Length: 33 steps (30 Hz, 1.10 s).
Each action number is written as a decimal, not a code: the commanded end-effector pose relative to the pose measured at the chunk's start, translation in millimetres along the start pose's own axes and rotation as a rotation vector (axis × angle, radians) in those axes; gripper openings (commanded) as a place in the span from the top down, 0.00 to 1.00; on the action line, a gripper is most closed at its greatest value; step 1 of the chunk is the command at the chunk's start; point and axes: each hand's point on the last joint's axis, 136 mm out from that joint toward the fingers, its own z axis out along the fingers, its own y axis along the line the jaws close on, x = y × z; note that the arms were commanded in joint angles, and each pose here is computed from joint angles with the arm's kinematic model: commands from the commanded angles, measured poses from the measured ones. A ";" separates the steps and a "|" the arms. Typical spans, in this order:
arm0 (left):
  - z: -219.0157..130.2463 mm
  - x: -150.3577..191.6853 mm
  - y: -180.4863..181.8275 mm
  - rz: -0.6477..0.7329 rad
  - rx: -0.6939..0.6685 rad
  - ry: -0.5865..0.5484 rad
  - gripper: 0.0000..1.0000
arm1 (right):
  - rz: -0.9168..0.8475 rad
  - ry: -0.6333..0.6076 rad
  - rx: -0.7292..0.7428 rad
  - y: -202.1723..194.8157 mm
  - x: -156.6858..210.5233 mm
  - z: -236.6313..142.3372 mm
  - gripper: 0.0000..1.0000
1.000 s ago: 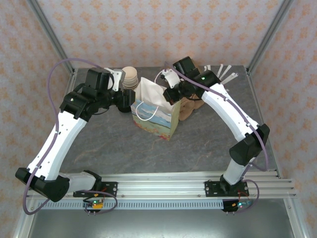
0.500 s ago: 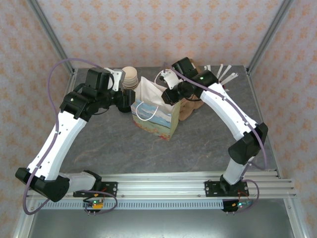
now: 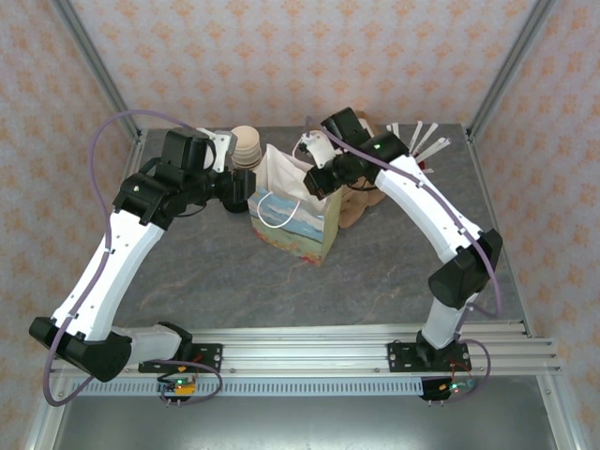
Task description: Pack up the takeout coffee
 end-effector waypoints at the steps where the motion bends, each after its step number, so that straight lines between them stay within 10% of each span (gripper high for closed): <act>1: -2.8 -8.3 5.0 0.003 -0.020 -0.039 0.39 | -0.008 0.040 -0.012 7.2 1.5 13.8 0.95; 22: -9.3 -6.1 10.2 0.008 -0.048 -0.057 0.39 | -0.040 -0.136 0.135 -0.3 -34.1 -55.8 0.59; 33: -49.3 -5.1 88.6 -0.163 -0.437 -0.393 0.23 | 0.313 -0.541 0.574 -102.0 13.7 -161.8 0.35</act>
